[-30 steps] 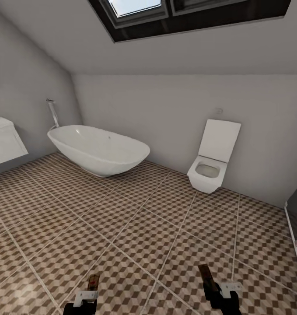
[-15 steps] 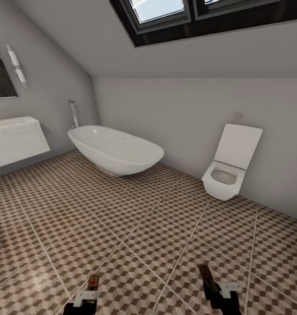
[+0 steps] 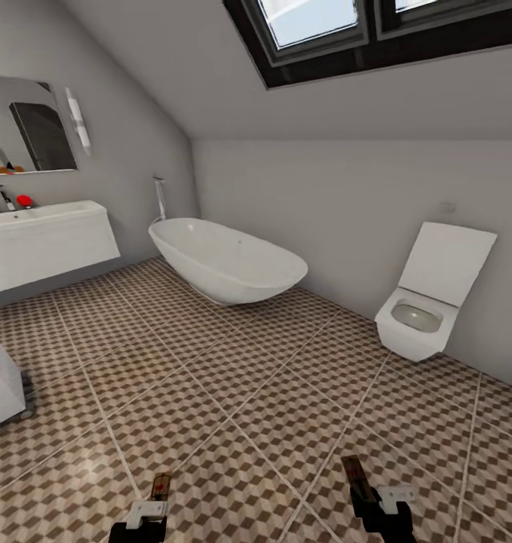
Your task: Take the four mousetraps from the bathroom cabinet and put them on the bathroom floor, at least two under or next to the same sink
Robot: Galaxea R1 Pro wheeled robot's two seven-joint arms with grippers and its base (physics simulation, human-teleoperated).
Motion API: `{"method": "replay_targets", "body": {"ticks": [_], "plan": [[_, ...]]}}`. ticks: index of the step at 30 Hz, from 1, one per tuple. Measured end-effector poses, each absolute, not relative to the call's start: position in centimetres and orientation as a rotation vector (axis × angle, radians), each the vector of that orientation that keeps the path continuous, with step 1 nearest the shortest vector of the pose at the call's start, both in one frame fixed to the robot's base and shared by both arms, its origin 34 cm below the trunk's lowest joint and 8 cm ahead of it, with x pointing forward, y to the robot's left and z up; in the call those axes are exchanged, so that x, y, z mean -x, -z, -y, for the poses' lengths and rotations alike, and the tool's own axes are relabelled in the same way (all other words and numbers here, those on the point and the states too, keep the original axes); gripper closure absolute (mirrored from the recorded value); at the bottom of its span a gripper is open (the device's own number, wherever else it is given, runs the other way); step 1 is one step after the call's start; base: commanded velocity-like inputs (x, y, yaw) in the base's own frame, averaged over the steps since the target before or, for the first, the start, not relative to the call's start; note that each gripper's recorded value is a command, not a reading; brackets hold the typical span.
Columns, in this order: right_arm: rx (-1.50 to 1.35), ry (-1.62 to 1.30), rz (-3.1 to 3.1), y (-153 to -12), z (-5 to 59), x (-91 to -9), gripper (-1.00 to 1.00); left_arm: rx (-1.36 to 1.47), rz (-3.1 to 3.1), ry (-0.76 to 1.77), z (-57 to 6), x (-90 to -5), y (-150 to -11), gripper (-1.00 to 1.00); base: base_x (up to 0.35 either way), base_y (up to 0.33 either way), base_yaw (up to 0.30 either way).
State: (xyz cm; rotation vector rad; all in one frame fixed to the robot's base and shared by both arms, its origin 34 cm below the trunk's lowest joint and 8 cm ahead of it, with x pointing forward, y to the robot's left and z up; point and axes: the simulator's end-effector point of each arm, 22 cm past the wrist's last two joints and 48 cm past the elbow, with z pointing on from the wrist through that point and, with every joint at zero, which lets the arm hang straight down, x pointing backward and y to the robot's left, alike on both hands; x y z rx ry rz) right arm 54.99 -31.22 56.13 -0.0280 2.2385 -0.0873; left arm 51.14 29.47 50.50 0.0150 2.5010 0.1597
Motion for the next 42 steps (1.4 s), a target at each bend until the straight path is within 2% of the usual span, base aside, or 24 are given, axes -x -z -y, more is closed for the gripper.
{"method": "replay_targets", "body": {"ticks": [42], "plan": [[0.027,0.083,-2.194,-58.0,31.0,-56.1,1.00,-0.011,-2.455,-0.159,-29.5,-52.6,-52.3,1.00,0.000,0.000,0.228]]}}
